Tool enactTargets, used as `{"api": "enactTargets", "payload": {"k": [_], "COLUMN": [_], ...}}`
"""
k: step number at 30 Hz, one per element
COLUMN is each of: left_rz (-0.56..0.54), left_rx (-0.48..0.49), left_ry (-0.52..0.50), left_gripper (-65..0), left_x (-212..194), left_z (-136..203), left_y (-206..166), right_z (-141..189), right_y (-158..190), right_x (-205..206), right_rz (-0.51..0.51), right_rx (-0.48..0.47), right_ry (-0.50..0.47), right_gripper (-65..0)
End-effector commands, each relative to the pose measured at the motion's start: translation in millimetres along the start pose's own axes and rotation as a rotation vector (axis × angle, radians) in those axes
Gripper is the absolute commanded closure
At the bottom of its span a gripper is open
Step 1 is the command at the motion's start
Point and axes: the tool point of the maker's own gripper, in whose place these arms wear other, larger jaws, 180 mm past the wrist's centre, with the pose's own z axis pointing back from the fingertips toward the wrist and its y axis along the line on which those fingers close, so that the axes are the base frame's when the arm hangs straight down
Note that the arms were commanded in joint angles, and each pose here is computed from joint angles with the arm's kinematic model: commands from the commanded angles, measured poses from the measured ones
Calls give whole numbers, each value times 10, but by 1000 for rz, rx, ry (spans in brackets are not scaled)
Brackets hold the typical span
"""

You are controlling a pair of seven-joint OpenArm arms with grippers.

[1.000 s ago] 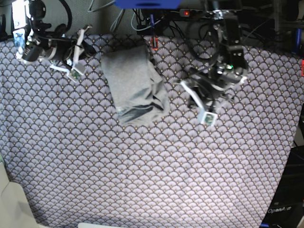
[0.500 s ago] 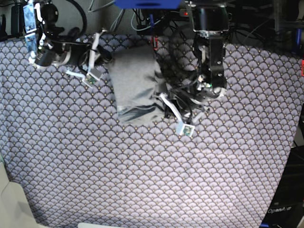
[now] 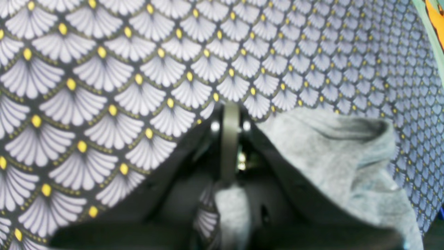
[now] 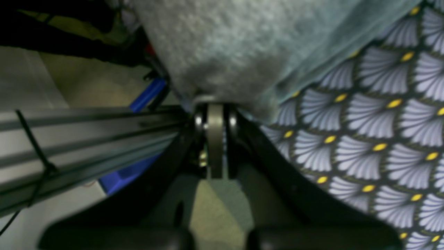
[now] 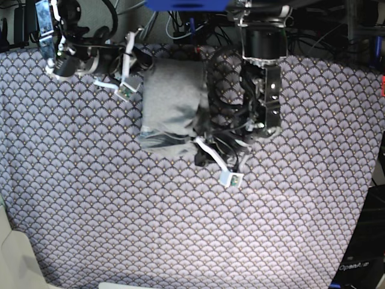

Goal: Fold the T-shirt properly
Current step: 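Press and straighten the stack with both grippers, then release, then tuck the loose fabric at the stack's end under with the right gripper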

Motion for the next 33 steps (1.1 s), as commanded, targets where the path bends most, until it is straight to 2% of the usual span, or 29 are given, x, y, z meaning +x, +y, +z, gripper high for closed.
{"api": "enactTargets", "payload": {"k": [1,5,8,13,17,22,28,33], "left_rz": [-7,-26,-78,-181,-201,-195,-120,-166], "left_rx": [-24,-9,29,151,256,368,499,499], "left_ry": [-64,-94,-119,-78,-76,-35,8,41], "left_gripper": [0,0,0,0,0,0,0,0], "left_x": [223,269,322,299,261,52,-263,-353], "left_z": [11,134,354,876,1289,1710,2148,2315], "left_y": [-82,-85,46,412,650,981,1360,1436], "right_z": [78,180,320,657,784,707,461,326], "right_y": [-49,-190,-360,-740,-708,-588,-343,-159], "right_x": [34,-37,-137,-189,-62,223,609,870], "right_rz": [18,28,-2,-47,-13,-2,55,134], "right_rx": [-11,-48,-104,-235,-270,-254,-163,-96], "right_ry": [-14,11,22,7,-32,-126,-204,-229], "right_gripper": [0,0,0,0,0,0,0,0]}}
